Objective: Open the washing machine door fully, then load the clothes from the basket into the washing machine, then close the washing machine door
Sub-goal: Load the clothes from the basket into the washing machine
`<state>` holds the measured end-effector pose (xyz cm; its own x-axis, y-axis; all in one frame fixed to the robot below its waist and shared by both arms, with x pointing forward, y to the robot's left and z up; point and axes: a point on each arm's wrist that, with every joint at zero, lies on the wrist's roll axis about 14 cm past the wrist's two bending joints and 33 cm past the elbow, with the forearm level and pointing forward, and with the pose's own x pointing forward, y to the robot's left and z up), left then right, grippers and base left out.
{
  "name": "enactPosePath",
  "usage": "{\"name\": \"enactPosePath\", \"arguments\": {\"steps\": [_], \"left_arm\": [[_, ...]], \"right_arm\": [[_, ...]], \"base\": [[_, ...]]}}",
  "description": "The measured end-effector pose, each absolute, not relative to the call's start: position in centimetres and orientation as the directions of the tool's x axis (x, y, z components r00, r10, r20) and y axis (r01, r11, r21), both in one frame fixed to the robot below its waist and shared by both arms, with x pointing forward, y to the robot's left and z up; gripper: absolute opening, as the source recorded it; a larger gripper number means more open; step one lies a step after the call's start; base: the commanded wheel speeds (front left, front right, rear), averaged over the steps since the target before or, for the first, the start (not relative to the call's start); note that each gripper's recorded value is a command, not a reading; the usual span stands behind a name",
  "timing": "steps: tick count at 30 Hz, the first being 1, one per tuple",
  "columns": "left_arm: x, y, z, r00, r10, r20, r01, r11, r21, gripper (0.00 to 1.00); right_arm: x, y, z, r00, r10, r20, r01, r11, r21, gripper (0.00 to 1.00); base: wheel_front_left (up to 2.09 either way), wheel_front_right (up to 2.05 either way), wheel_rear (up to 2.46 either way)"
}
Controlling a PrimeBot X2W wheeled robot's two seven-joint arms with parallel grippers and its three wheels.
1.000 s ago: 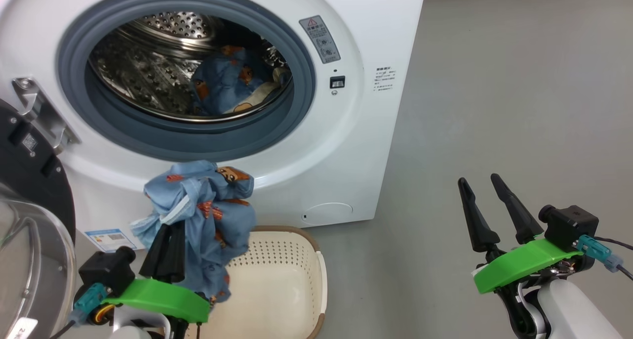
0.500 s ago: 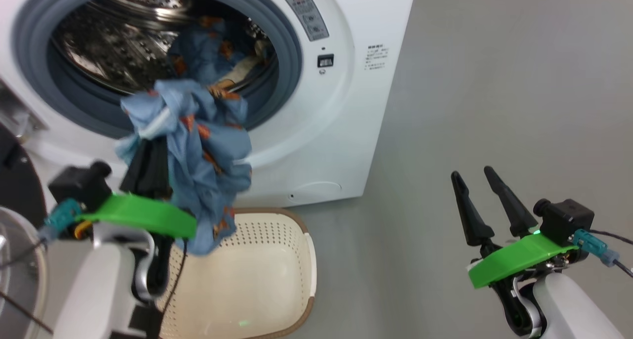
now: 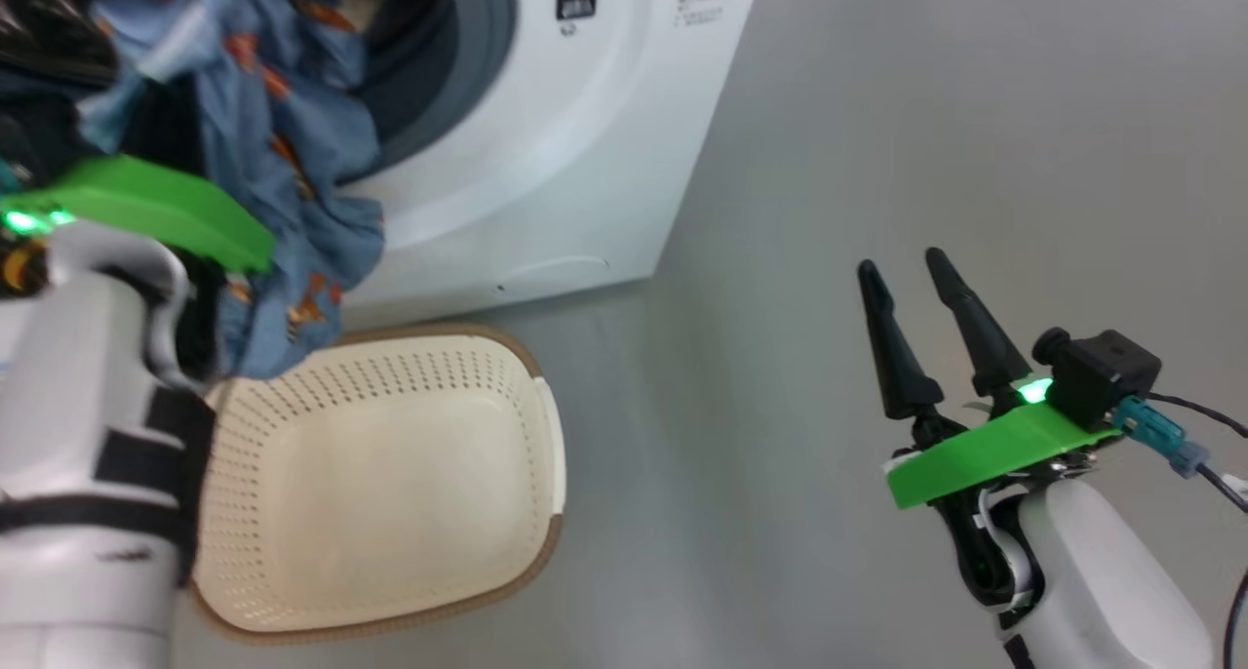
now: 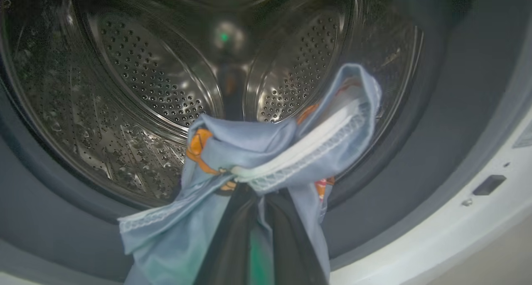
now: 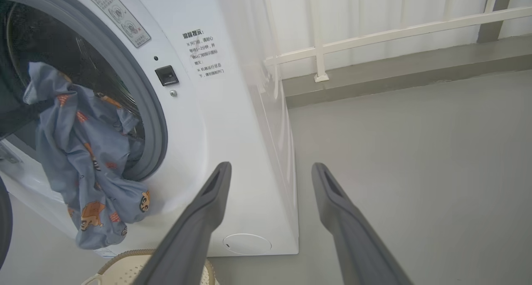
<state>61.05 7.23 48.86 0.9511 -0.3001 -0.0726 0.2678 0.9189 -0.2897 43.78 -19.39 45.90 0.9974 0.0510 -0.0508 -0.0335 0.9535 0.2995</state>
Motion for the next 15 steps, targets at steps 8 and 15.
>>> {"name": "enactPosePath", "arguments": {"steps": [8,15], "left_arm": [[66.8,6.5,45.2,0.941,-0.306,-0.143,0.264,0.930,-0.255,0.00],[70.5,3.9,44.1,0.937,-0.335,-0.102,0.305,0.923,-0.235,0.00]], "right_arm": [[43.8,-19.9,42.0,0.989,0.014,-0.150,0.033,0.951,0.306,1.00],[44.1,-21.5,40.5,0.982,-0.037,-0.187,0.091,0.953,0.288,1.00]], "base": [[0.00,0.00,0.00],[0.00,0.00,0.00]]}}
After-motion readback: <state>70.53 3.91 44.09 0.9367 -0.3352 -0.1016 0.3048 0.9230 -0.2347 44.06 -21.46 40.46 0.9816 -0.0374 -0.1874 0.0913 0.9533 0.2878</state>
